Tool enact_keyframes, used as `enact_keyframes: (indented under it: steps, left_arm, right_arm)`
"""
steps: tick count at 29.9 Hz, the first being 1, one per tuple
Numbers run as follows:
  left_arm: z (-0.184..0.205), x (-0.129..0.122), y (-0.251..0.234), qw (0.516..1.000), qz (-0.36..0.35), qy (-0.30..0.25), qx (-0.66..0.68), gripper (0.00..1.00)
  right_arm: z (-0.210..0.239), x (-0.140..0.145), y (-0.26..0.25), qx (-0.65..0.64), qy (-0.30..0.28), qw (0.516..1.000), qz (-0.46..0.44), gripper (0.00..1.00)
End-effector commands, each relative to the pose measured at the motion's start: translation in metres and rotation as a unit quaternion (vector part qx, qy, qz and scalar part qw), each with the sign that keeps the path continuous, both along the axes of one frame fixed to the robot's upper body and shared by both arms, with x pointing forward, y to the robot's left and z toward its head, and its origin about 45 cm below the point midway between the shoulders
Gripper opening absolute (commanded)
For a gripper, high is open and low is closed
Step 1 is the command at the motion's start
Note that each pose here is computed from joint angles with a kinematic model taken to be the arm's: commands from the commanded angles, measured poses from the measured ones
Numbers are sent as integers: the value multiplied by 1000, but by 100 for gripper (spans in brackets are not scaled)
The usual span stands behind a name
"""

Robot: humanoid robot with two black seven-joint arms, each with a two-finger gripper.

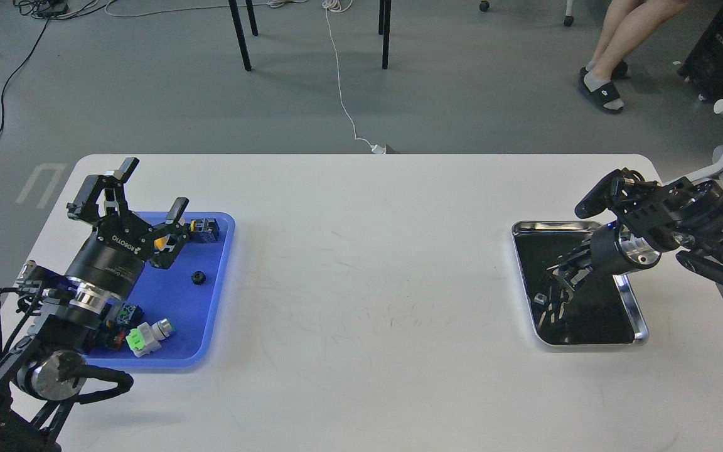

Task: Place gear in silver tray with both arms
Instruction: 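Lower the gear into the silver tray and open the right gripper, then withdraw the right gripper up from the silver tray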

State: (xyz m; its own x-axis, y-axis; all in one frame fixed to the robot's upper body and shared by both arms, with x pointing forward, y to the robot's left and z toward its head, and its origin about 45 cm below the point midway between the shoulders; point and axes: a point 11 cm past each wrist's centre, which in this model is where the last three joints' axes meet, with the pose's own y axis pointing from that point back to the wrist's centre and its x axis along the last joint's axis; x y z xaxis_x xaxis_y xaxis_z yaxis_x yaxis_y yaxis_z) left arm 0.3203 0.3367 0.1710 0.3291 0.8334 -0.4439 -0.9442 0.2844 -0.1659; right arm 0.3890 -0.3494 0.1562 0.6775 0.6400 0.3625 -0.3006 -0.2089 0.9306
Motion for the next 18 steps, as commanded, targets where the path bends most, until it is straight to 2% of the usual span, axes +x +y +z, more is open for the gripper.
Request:
enact_keyframes:
  steps: [1, 3, 4, 9, 12, 15, 18]
  left_arm:
    - [0, 0, 0, 1000, 0, 0, 0, 98]
    - [0, 0, 0, 1000, 0, 0, 0, 98]
    - [0, 0, 0, 1000, 0, -1, 0, 98]
    - [2, 0, 1, 1000, 0, -1, 2, 98]
    - [1, 0, 1, 1000, -1, -1, 2, 98]
    - [1, 0, -1, 1000, -2, -2, 1, 98]
    - [-1, 0, -4, 1000, -4, 0, 0, 98]
  right_arm:
    - [2, 0, -2, 5, -3, 1000, -5, 76]
    - [8, 1, -1, 23, -9, 1000, -16, 91]
    - [15, 2, -1, 38, -13, 999, -23, 94]
    - [55, 6, 10, 141, -45, 987, -62, 97]
    - [86, 15, 17, 238, -68, 962, -115, 97]
    - [103, 21, 25, 349, -65, 917, -184, 97]
    - [112, 27, 25, 452, -48, 850, -264, 97]
